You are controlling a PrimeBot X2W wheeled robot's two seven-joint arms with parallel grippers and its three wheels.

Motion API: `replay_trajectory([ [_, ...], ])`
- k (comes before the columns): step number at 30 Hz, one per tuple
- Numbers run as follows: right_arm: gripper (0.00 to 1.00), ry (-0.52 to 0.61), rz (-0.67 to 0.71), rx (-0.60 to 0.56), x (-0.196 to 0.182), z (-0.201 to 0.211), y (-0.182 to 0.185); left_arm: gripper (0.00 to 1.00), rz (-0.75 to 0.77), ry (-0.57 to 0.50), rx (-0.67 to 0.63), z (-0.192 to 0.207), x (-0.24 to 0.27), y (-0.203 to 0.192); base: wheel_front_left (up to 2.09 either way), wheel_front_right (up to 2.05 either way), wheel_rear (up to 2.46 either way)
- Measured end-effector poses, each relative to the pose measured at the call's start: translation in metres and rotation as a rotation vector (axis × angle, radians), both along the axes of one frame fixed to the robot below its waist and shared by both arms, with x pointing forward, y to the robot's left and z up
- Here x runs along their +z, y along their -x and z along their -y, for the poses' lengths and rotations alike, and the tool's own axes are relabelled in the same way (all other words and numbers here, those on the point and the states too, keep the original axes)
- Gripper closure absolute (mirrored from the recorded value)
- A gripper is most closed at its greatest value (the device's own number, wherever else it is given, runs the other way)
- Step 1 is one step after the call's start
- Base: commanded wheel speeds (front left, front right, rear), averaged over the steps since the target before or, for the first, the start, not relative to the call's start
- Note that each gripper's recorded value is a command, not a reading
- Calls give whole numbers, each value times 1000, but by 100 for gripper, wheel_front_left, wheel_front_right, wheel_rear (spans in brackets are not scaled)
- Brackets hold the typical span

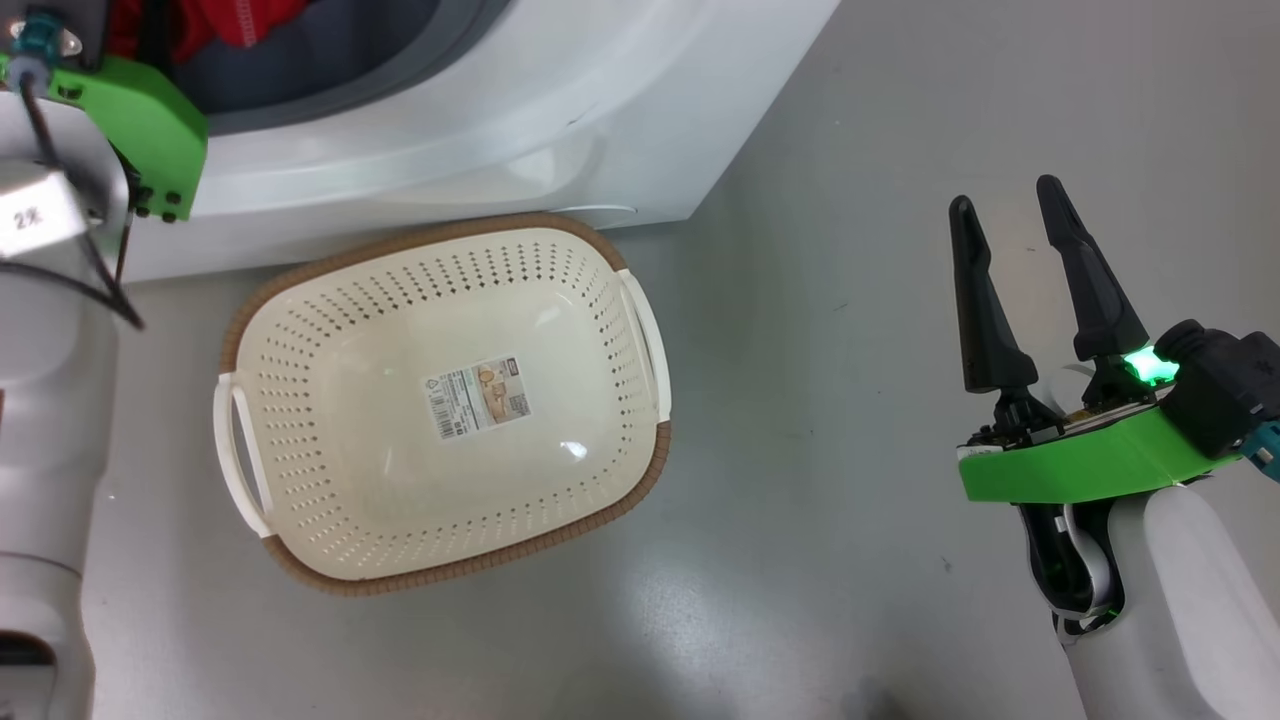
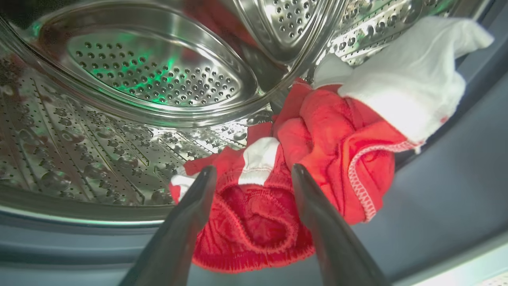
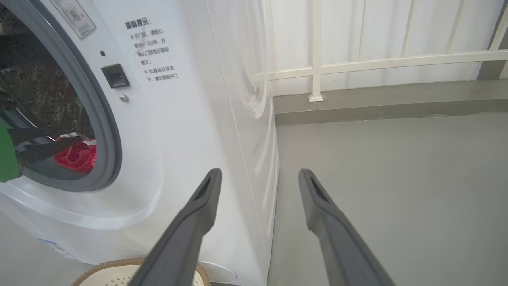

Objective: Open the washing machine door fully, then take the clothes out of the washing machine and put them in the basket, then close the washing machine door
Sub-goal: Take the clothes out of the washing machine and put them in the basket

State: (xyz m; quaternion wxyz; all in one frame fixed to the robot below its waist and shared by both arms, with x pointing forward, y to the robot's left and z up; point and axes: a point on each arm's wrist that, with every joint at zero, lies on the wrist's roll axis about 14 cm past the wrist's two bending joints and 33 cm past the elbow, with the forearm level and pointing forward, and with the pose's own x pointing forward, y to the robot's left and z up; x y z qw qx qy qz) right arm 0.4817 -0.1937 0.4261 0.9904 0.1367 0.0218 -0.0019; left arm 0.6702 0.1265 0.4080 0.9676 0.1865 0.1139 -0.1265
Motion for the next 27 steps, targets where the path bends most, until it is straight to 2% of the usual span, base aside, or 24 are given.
replay_trajectory([
  [11,0,-8,-23,0,-7,0,3,0,-210,-121,107,-21,-35,0,0,0,0],
  [21,0,-11,-23,-7,-4,3,6,0,-333,-113,145,-22,-49,9,0,0,0],
  [22,0,-10,-23,-8,-4,3,7,2,-337,-117,142,-21,-50,9,0,0,0],
  [23,0,-11,-23,-9,-4,4,7,48,-337,-122,136,-19,-50,9,0,0,0],
  [25,0,-11,-25,-10,-4,4,8,100,-336,-134,124,-16,-50,8,0,0,0],
  [27,0,-10,-26,-13,-4,5,8,100,-340,-141,114,-13,-52,8,0,0,0],
])
